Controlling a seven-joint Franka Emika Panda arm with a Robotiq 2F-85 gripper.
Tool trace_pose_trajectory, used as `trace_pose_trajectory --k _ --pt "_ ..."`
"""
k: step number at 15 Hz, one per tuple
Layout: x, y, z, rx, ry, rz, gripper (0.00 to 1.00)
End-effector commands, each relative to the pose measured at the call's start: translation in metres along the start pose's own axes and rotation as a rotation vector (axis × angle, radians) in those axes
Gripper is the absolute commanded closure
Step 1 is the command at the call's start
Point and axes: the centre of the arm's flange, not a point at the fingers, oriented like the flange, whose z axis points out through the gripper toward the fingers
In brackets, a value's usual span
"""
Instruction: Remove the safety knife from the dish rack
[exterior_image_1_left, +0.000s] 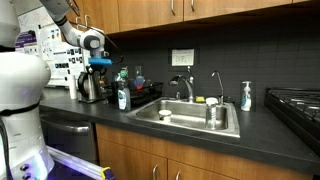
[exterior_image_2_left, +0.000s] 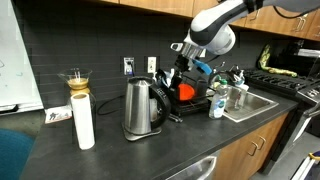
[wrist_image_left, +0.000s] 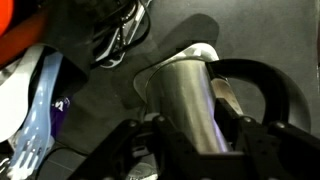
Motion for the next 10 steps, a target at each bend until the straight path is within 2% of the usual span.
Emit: trace_pose_trajectory --k 1,4,10 --pt "-0.014 -0.027 -0.005 -0.030 -0.010 0.097 0.17" --pt "-0.027 -0.037 -0.007 -0.036 -0.025 0.159 0.01" --pt "-0.050 -0.051 -0.010 -0.052 -0.078 0.253 0.00"
